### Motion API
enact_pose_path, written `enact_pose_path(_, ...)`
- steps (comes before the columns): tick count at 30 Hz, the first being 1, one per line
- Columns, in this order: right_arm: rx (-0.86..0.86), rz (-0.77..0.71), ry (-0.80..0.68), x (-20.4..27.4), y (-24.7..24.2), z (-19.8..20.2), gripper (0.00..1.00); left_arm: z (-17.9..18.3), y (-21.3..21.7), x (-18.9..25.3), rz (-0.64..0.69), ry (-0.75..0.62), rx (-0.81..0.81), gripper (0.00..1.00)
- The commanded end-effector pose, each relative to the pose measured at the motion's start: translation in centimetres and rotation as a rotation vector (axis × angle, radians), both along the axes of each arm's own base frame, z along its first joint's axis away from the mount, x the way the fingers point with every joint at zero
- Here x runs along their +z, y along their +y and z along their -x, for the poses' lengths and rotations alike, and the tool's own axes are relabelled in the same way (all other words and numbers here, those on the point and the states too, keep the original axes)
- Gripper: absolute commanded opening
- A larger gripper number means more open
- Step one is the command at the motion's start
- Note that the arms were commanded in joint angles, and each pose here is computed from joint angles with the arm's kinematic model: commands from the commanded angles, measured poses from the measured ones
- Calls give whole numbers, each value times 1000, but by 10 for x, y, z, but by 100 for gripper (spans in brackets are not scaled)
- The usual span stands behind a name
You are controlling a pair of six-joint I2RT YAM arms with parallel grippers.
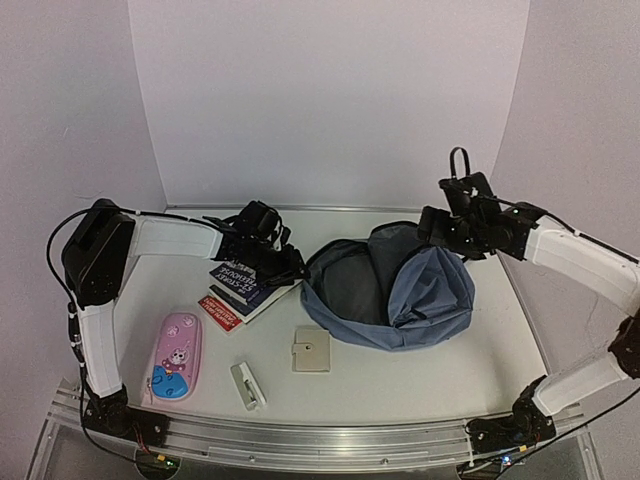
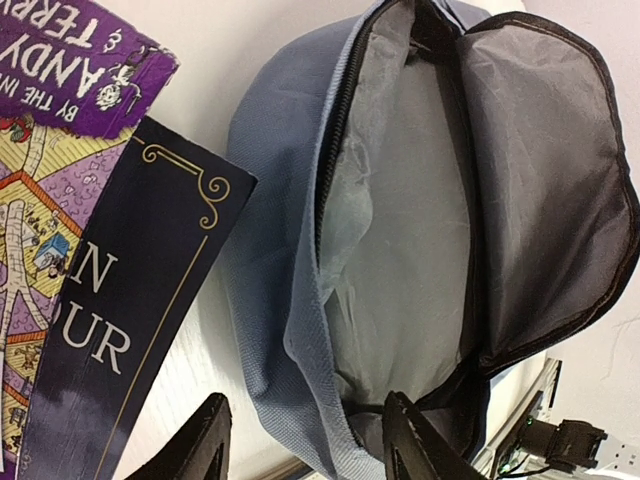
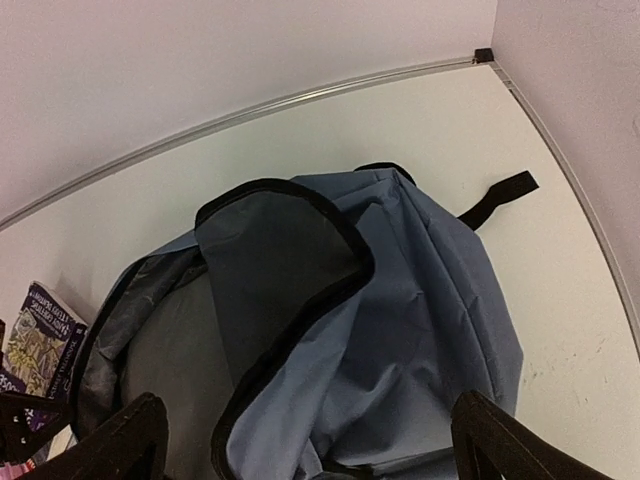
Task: Pack the student bag
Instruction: Unzip the student bag at the center of the board.
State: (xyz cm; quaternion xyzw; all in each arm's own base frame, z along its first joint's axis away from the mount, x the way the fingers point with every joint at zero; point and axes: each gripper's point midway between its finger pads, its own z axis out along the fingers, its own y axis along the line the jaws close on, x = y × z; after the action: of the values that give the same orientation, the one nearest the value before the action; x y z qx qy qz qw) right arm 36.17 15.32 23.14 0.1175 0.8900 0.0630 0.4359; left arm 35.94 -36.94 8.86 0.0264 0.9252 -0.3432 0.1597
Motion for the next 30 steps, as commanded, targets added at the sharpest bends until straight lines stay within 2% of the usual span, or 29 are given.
enact_pose_path(1, -70, 93, 44, -25, 14, -1, 98, -12, -3, 22, 24, -51, 11, 55)
enact_pose_path(5, -60, 136, 80, -49, 33, -4, 98, -15, -4, 21, 9, -58, 11, 57)
enact_pose_path(12, -80, 151, 95, -75, 47, -16, 97, -18, -4, 16, -14, -56, 7, 54)
enact_pose_path(18, -96, 184, 113, -91, 49, -22, 90, -17, -2, 14, -17, -59, 12, 51)
enact_pose_path(22, -98, 194, 122, -96, 49, -22, 68, -17, -2, 9, -23, -57, 13, 41)
enact_pose_path(26, -102, 193, 122, -95, 41, -14, 20, -19, -1, 2, -35, -48, 22, 25)
enact_pose_path(27, -99, 190, 127, -95, 39, -10, 13, -19, 0, 1, -37, -47, 27, 21)
enact_pose_path(29, -96, 185, 135, -95, 33, -1, 1, -20, 1, -1, -42, -47, 40, 12)
enact_pose_path(30, -95, 182, 139, -94, 29, 5, 0, -21, 2, -2, -45, -47, 45, 9)
